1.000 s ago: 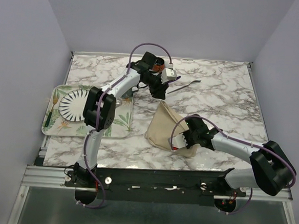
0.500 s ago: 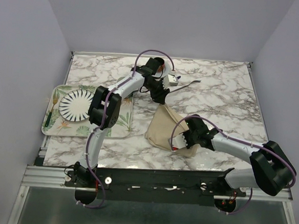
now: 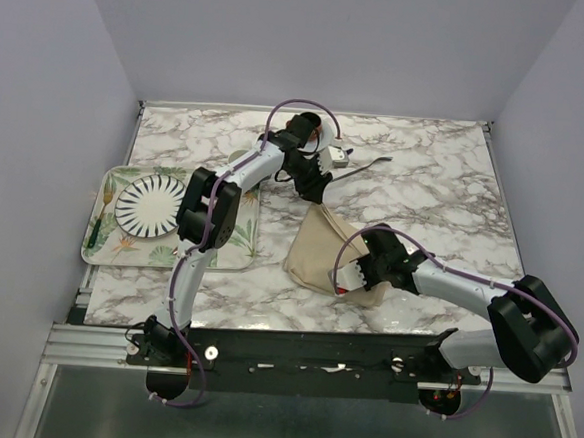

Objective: Fold the napkin into a case and place the utensils inside
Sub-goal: Fold the lower triangle-folded napkin at the center of the board.

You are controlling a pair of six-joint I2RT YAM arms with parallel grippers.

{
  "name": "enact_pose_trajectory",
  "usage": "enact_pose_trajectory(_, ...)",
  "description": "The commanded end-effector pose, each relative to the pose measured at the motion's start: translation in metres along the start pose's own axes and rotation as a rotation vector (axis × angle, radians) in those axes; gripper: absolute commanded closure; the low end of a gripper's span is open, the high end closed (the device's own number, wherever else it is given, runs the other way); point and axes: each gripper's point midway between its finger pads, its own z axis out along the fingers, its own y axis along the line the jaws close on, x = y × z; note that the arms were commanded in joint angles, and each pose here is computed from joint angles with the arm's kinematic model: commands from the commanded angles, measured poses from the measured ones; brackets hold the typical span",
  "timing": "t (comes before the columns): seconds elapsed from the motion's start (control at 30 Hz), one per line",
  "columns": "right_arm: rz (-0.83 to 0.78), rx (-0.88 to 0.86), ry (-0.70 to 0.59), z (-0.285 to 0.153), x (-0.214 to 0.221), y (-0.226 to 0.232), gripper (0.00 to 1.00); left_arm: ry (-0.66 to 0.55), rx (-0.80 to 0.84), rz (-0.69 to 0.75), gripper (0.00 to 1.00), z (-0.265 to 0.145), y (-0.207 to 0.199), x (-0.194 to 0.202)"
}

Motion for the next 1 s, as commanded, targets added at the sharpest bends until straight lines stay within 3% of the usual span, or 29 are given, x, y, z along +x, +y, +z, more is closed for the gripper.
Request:
enact_pose_trajectory(0.0,-0.017,-0.052,0.000,0.004,0.000,0.016,0.99,0.002,-0.016,0.002,0.54,0.001,0.004,-0.001)
enact_pose_trajectory(0.33,-0.010,-0.047,0.003,0.005,0.001,0.012,0.99,-0.100,-0.031,-0.012,0.50,-0.019,0.009,-0.042)
enact_pose_trajectory(0.97,0.003,-0.040,0.009,0.004,0.001,0.007,0.99,0.024,0.008,-0.038,0.55,-0.001,0.001,0.007)
